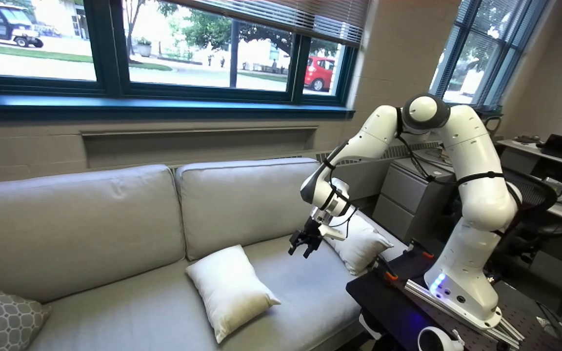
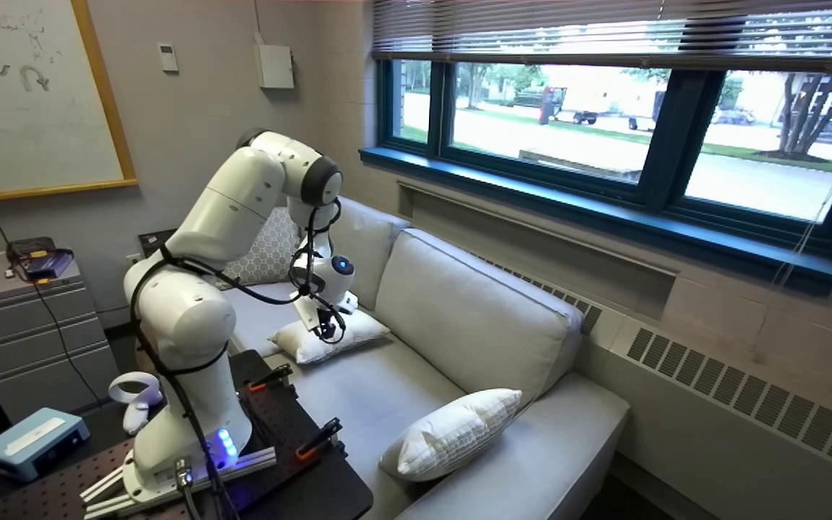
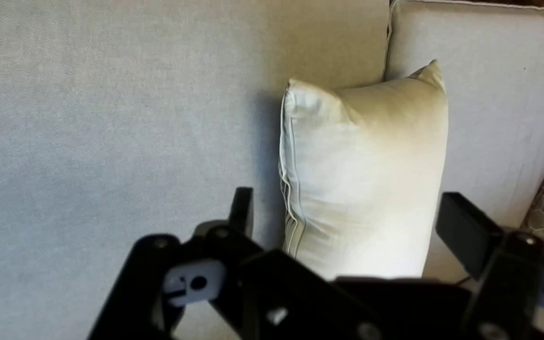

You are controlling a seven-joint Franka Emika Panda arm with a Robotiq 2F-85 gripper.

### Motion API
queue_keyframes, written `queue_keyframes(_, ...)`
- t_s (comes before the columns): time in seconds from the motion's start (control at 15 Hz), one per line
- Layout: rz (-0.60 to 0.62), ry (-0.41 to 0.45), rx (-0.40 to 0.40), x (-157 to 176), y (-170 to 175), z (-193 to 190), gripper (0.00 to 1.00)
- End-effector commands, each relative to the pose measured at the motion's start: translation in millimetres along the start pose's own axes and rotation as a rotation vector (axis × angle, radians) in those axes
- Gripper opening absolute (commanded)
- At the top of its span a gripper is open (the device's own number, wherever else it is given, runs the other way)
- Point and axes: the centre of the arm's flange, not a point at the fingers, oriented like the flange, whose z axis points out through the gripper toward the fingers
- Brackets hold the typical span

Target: Put the pillows upright against the armrest of the couch

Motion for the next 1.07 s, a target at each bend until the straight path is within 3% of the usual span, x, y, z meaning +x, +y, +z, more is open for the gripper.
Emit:
queue_keyframes(0.0,0.018,-0.017,0.009,-7.1,27.6,3.2,1.0)
queue_keyframes(0.27,0.016,-0.024,-0.029,2.4,42.9,12.1,1.0)
queue_keyframes(0.53,0.065,0.043,-0.066,27.9,29.4,24.4,1.0)
queue_keyframes(1.0,0.089,0.236,-0.102,122.6,-46.8,41.3,1.0)
